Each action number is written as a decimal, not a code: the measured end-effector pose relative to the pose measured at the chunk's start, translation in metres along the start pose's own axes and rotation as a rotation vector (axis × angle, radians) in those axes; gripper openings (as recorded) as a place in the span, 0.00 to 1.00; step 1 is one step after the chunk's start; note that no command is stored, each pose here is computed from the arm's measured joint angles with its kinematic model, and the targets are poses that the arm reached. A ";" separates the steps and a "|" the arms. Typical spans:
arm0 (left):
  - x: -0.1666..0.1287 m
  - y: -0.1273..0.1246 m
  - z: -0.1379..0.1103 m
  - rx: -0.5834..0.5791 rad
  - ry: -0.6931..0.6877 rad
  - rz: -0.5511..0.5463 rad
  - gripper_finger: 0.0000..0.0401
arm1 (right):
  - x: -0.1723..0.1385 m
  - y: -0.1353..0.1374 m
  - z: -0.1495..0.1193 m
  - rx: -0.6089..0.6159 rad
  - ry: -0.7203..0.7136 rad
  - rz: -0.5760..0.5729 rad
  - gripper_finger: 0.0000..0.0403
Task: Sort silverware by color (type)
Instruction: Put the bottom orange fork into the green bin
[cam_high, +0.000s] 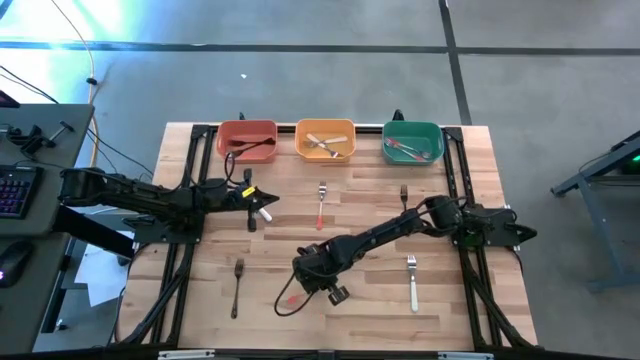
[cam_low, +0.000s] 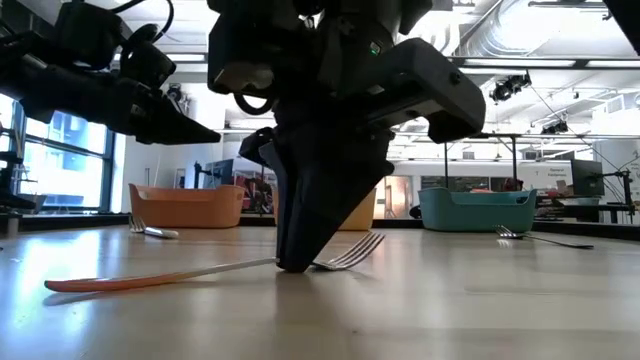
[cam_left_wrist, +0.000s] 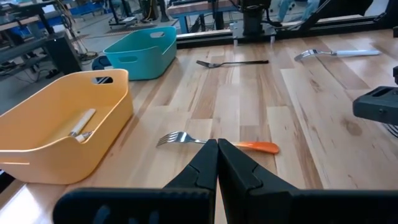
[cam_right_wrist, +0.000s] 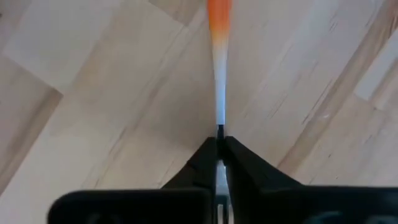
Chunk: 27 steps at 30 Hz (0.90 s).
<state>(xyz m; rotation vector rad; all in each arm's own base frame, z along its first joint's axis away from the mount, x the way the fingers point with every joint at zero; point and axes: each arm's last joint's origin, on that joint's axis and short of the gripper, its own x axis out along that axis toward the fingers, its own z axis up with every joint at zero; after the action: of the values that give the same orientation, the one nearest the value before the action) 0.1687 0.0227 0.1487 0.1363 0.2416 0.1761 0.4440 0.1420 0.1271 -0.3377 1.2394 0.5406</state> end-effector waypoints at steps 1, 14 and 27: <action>0.000 0.000 0.000 0.000 -0.001 0.002 0.00 | -0.001 0.000 0.000 0.001 0.002 0.000 0.04; 0.000 0.000 -0.002 0.002 0.027 0.015 0.00 | -0.066 -0.007 -0.027 0.122 0.150 -0.217 0.00; 0.000 0.000 -0.003 0.019 0.035 0.017 0.00 | -0.161 -0.027 -0.200 0.641 -0.021 -0.580 0.00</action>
<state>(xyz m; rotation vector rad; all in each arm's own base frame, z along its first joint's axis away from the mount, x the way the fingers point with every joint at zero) 0.1678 0.0233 0.1457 0.1545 0.2773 0.1928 0.2635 -0.0179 0.2188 -0.1297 1.1582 -0.3509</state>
